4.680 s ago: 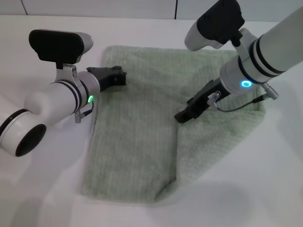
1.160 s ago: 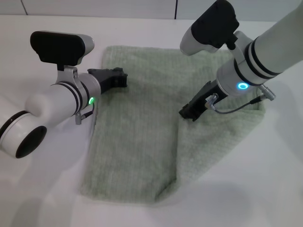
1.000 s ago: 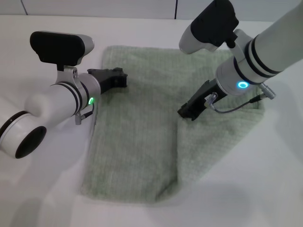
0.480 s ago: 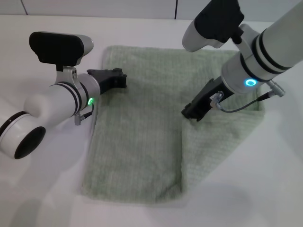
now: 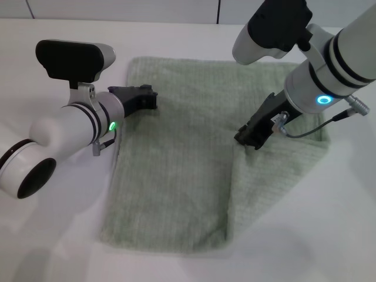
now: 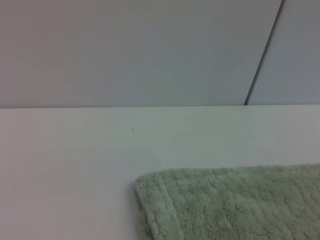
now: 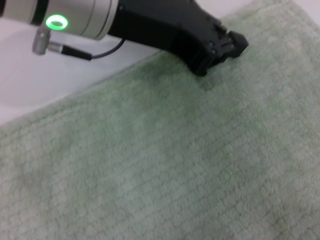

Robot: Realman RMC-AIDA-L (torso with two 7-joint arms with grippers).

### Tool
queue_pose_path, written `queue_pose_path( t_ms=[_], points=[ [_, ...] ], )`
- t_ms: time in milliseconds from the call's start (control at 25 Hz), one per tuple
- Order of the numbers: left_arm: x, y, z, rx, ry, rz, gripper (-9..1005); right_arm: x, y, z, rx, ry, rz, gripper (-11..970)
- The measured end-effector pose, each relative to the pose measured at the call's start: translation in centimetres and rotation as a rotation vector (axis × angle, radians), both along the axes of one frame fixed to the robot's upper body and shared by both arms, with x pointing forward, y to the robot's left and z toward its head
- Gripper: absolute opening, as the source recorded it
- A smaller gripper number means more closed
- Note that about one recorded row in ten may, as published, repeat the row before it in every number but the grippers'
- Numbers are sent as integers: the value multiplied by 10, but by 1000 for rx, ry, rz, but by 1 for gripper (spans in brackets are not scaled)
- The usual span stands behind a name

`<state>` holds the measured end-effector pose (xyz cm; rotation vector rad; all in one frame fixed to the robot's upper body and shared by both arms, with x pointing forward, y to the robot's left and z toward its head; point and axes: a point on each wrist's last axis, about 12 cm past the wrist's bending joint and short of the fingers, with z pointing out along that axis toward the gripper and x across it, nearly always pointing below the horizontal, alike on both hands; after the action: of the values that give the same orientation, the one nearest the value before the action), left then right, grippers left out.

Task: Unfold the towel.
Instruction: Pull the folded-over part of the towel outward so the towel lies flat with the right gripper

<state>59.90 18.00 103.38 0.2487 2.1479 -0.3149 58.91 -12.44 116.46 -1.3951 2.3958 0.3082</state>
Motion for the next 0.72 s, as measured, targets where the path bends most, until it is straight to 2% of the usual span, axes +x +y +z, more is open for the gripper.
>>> queue_pose_path(
  t_ms=[720],
  points=[
    [-1,-1,0,0,0,-6,-2,-24,-5,20,-74,-7,61,64]
  ],
)
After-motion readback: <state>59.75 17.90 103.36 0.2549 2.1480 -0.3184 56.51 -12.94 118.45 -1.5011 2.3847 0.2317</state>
